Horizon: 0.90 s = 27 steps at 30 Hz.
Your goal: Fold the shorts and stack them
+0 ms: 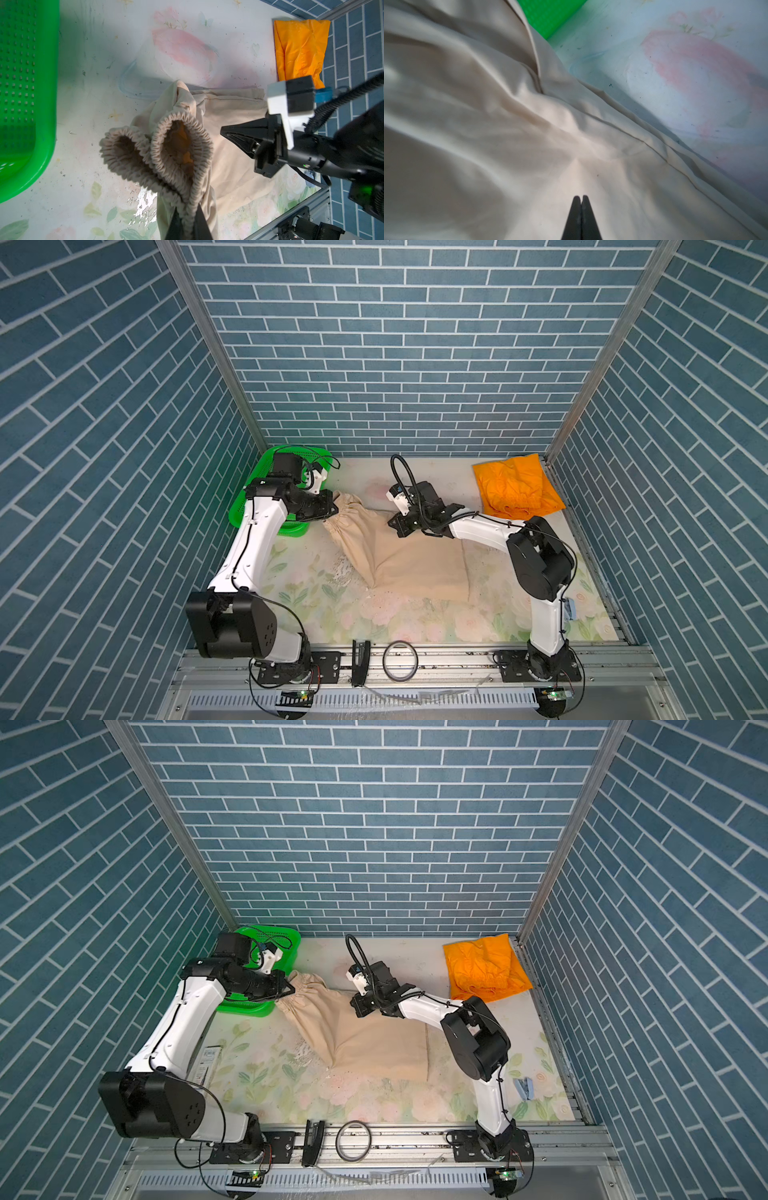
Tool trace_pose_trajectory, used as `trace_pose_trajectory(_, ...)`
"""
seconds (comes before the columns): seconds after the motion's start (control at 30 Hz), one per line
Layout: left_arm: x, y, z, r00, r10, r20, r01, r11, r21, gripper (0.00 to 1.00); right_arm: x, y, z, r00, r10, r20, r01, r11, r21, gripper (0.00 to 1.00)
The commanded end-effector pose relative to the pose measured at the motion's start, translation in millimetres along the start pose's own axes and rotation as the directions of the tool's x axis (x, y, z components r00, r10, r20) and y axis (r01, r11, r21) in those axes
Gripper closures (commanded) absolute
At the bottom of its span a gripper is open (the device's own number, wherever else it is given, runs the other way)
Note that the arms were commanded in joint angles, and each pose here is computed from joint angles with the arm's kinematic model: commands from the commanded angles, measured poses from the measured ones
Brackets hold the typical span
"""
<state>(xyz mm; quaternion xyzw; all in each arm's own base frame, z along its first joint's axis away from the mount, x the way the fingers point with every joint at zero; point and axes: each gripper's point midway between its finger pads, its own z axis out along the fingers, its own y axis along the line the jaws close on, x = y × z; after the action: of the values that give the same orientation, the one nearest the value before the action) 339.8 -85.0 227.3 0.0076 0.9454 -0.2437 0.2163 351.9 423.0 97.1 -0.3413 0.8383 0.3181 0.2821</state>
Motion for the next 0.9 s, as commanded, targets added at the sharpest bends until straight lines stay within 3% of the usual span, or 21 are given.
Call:
trace_pose_trajectory(0.0,-4.9,-10.2,-4.0,0.999,0.042,0.005,-0.042,0.999,0.011,1.0,11.8,-10.3,26.8,0.998,0.001,-0.06,-0.002,1.0,-0.021,1.0)
trace_pose_trajectory(0.13,-4.3,-16.6,-1.6,0.998,0.067,-0.003,-0.066,0.998,0.02,1.0,10.9,-21.2,57.5,0.997,0.012,-0.081,-0.014,1.0,-0.027,1.0)
trace_pose_trajectory(0.33,-2.1,-20.6,-0.8,0.997,0.081,-0.01,-0.081,0.996,0.023,1.0,0.2,-23.9,69.9,0.997,0.029,-0.068,-0.032,0.999,-0.041,1.0)
trace_pose_trajectory(0.6,-7.7,-20.4,-4.1,0.997,0.082,0.014,-0.082,0.997,0.01,1.0,-4.8,9.1,-2.8,1.0,-0.007,-0.022,0.005,0.997,-0.077,1.0)
trace_pose_trajectory(0.87,-10.6,-16.4,-1.1,0.996,0.084,0.001,-0.084,0.996,-0.009,1.0,63.2,62.0,-51.9,0.989,-0.095,-0.116,0.075,0.983,-0.166,1.0)
